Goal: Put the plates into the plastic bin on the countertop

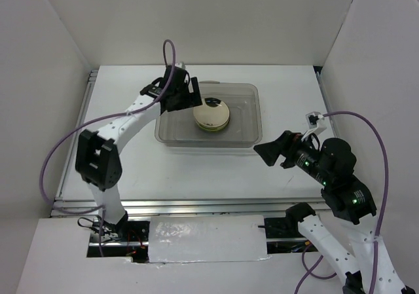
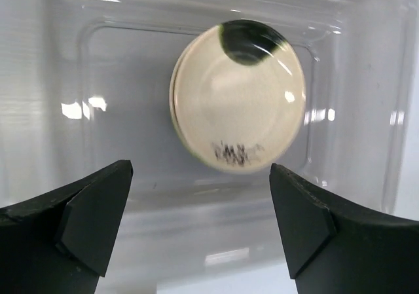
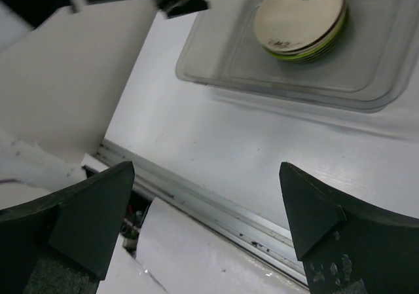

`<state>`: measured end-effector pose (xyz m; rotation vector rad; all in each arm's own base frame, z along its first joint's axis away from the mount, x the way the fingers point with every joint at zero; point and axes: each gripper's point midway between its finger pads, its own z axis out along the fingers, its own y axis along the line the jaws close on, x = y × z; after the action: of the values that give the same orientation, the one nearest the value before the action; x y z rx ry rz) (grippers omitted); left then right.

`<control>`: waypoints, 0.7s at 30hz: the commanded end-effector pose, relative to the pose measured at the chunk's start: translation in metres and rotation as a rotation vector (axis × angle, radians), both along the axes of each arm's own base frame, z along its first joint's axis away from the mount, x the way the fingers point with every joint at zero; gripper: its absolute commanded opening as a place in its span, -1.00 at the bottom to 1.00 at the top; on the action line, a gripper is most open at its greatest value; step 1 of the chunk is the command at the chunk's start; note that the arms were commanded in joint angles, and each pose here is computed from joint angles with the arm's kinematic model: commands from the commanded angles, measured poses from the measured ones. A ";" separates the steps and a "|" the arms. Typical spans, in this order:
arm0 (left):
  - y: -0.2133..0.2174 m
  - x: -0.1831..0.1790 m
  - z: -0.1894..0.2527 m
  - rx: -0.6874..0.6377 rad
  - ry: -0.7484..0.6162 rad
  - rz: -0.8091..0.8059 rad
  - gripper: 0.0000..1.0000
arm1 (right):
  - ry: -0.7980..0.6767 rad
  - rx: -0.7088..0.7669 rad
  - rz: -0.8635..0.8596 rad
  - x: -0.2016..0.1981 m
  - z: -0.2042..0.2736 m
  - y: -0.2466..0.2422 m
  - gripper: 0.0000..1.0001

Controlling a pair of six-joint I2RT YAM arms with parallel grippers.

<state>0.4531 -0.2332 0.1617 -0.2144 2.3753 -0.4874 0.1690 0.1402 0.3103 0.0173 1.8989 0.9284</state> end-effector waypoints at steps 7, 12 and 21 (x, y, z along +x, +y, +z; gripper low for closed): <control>0.172 -0.136 0.128 0.414 -0.133 0.371 0.99 | 0.018 -0.293 -0.488 0.026 0.020 -0.090 1.00; 0.268 -0.213 0.126 0.489 -0.112 0.563 0.99 | -0.011 -0.322 -0.640 -0.001 0.046 -0.131 1.00; 0.274 -0.306 0.140 0.241 -0.335 0.620 0.99 | -0.082 -0.304 -0.541 -0.057 0.066 -0.148 1.00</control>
<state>0.1676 0.0423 0.3028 -0.6663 1.9177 0.1147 0.1301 -0.0006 0.3865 0.3480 1.7657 0.2938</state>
